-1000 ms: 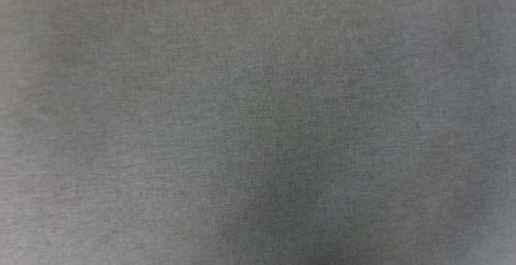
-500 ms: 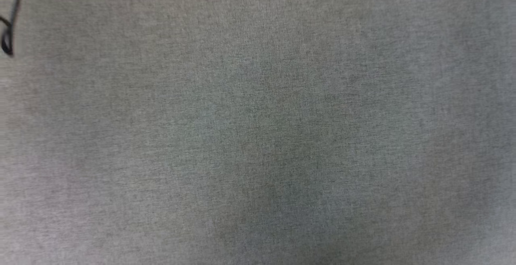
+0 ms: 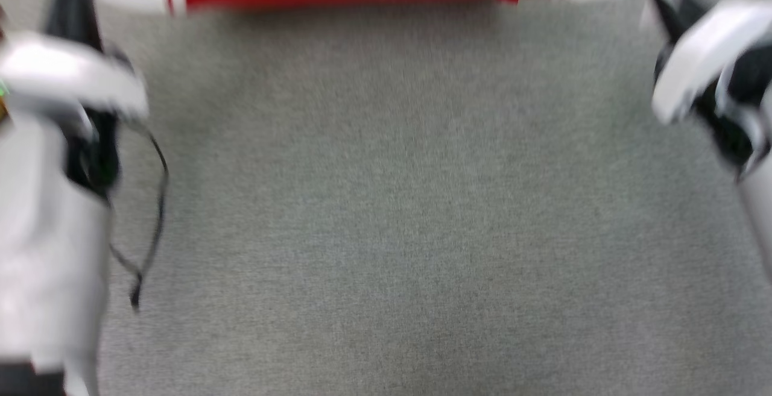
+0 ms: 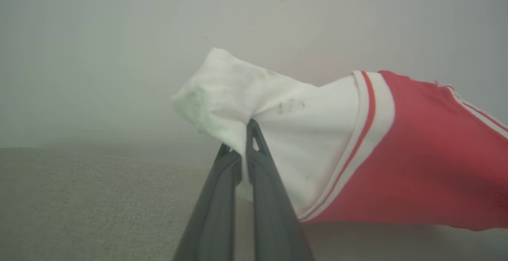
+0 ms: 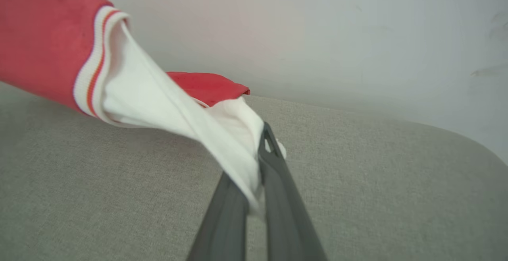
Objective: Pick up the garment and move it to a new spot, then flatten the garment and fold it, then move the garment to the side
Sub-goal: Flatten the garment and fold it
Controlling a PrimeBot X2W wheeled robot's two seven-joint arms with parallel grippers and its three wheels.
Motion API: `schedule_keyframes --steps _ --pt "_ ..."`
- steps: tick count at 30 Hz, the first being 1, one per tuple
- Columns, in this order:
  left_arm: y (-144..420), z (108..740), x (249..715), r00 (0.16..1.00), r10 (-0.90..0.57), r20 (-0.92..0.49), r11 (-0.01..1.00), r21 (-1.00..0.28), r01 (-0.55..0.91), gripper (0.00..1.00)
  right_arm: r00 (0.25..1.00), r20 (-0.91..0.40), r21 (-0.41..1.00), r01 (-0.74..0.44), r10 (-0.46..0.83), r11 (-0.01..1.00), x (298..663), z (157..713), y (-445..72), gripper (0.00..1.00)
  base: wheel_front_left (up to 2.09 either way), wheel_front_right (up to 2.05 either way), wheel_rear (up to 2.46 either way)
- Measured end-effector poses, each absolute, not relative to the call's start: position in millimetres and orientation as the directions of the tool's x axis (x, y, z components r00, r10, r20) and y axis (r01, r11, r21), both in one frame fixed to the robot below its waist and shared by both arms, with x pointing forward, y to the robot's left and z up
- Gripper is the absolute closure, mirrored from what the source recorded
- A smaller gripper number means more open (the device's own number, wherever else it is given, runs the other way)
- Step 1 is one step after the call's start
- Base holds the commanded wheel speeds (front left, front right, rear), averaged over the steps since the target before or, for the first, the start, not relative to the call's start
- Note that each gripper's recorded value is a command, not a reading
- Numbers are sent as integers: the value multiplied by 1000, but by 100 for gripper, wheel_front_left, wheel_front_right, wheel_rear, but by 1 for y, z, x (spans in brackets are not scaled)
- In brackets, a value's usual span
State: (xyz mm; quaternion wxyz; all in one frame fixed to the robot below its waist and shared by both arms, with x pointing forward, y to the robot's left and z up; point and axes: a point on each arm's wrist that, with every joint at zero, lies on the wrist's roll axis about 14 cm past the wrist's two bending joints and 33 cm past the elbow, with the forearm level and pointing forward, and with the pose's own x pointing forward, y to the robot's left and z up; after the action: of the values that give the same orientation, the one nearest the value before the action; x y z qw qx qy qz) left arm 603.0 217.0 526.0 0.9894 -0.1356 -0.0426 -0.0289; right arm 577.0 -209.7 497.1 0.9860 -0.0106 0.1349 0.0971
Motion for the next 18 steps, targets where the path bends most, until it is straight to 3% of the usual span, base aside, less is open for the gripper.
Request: schedule_keyframes --steps 9,18 --pt "231 485 481 1000 -6 -19 966 -258 1 100 906 -379 27 -193 189 981 472 469 -213 100 0 0 0" --pt "229 465 395 992 17 -126 970 -239 -47 100 837 -517 126 -131 178 983 368 427 -202 100 0 0 0"
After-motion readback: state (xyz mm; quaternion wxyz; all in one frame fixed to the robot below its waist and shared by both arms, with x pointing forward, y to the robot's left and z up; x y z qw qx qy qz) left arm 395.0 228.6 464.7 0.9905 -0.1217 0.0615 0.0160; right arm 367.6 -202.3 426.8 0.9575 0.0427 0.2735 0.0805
